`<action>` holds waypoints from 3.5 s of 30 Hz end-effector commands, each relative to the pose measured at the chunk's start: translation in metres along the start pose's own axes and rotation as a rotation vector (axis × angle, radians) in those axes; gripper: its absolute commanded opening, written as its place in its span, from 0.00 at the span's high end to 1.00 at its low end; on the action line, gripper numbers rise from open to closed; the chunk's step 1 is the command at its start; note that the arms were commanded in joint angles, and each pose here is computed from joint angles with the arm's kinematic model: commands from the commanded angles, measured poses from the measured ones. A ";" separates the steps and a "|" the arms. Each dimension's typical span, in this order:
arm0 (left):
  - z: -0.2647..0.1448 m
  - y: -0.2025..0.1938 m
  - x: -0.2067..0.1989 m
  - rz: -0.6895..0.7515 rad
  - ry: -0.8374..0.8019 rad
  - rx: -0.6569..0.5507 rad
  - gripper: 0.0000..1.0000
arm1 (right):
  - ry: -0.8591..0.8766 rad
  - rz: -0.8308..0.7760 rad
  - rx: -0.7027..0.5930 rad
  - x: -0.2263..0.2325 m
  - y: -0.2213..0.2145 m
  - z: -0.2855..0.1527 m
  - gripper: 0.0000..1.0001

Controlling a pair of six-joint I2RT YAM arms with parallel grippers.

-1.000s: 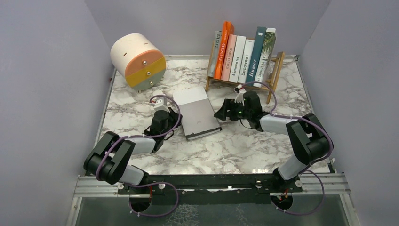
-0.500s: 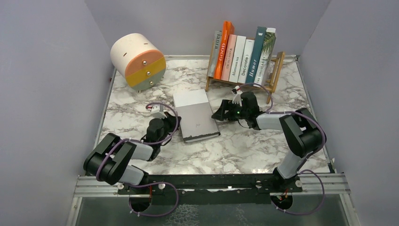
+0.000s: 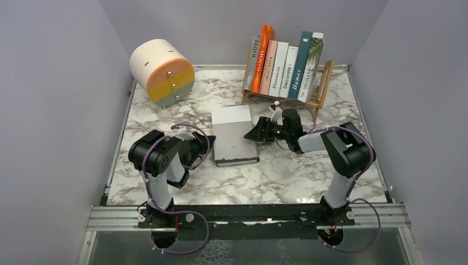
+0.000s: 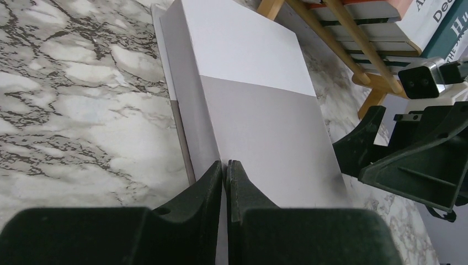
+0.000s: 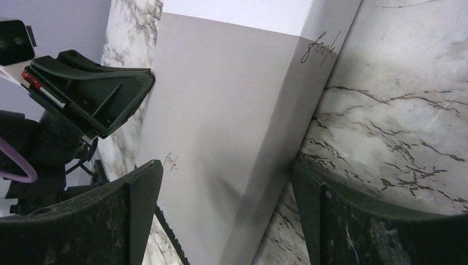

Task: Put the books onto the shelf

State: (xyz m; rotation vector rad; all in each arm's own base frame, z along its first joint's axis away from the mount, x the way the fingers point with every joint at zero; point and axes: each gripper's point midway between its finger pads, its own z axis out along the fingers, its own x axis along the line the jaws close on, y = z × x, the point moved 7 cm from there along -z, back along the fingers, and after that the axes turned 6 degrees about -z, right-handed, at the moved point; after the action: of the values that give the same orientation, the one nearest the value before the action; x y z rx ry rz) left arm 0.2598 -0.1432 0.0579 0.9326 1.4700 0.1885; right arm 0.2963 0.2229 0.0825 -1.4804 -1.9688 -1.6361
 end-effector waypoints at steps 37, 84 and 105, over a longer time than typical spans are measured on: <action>0.012 0.022 -0.063 0.062 -0.405 -0.027 1.00 | 0.396 -0.008 -0.124 0.058 0.001 -0.012 0.19; 0.007 0.056 -0.111 -0.001 -0.575 -0.106 1.00 | 0.333 0.312 -0.284 0.042 -0.003 0.020 0.20; 0.038 0.019 -0.063 0.006 -0.422 -0.001 1.00 | 0.516 0.213 -0.379 0.067 0.005 0.002 0.23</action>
State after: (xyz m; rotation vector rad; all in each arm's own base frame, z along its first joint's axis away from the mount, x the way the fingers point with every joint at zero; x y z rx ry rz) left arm 0.3203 -0.1451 0.0958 0.7883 1.3586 0.2011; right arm 0.2891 0.2447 0.0731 -1.6163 -1.2216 -1.8055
